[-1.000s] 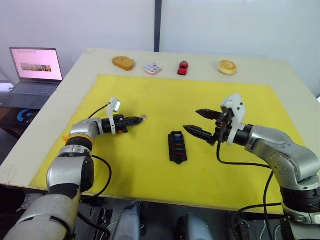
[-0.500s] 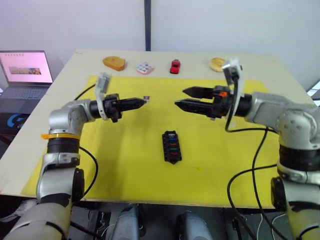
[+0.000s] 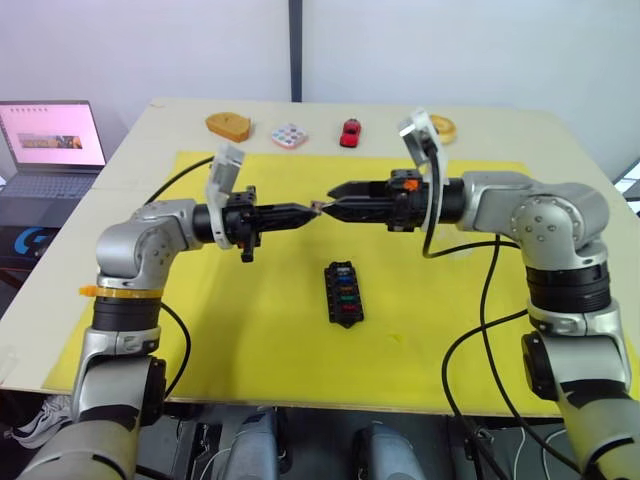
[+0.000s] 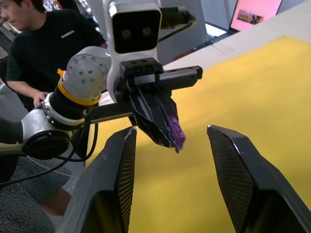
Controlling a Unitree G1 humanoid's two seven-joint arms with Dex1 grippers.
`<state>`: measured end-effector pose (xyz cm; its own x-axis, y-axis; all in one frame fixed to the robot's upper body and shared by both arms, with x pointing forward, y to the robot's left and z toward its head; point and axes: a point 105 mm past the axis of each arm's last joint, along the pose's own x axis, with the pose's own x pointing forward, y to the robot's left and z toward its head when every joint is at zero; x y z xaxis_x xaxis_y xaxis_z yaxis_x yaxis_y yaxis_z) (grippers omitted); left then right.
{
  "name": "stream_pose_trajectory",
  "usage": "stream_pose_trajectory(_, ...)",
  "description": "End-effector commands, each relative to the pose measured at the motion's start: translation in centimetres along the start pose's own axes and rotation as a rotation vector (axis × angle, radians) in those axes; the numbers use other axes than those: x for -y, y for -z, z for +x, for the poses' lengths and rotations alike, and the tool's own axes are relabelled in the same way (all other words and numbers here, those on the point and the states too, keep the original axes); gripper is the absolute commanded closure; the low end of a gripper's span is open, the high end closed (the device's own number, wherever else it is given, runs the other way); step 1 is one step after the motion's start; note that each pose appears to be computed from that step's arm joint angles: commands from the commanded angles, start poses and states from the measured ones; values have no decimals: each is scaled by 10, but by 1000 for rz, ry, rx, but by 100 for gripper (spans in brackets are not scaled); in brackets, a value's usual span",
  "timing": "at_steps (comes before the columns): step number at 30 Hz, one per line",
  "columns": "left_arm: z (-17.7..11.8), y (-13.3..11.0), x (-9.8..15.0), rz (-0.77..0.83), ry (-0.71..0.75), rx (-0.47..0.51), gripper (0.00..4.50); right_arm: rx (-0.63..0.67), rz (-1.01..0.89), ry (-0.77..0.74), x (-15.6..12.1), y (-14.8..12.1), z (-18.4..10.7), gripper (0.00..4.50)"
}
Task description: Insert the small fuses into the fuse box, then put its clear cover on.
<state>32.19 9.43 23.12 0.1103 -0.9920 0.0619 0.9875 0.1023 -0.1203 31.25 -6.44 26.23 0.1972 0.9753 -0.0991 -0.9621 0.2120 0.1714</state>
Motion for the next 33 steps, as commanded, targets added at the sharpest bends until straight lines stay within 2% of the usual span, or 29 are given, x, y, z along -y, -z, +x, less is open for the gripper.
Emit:
stream_pose_trajectory(1, 3, -8, 6, 56, 26, -7, 450, 14, -55, -16, -7, -11, -4, 211)
stream_pose_trajectory(27, 11, -9, 11, 79, 55, -18, 450, -5, -54, -8, -6, -1, -2, 211)
stream_pose_trajectory(28, 11, -8, 11, 79, 55, -20, 450, -4, -55, -7, -6, -1, -2, 263)
stream_pose_trajectory(29, 11, -8, 10, 78, 55, -22, 450, -2, -56, -8, -6, -2, -2, 285)
stream_pose_trajectory(32, 10, -6, 10, 78, 54, -29, 450, 2, -55, -11, -7, -2, -1, 436)
stream_pose_trajectory(33, 10, -6, 10, 78, 54, -29, 450, 2, -54, -11, -7, -2, -1, 444)
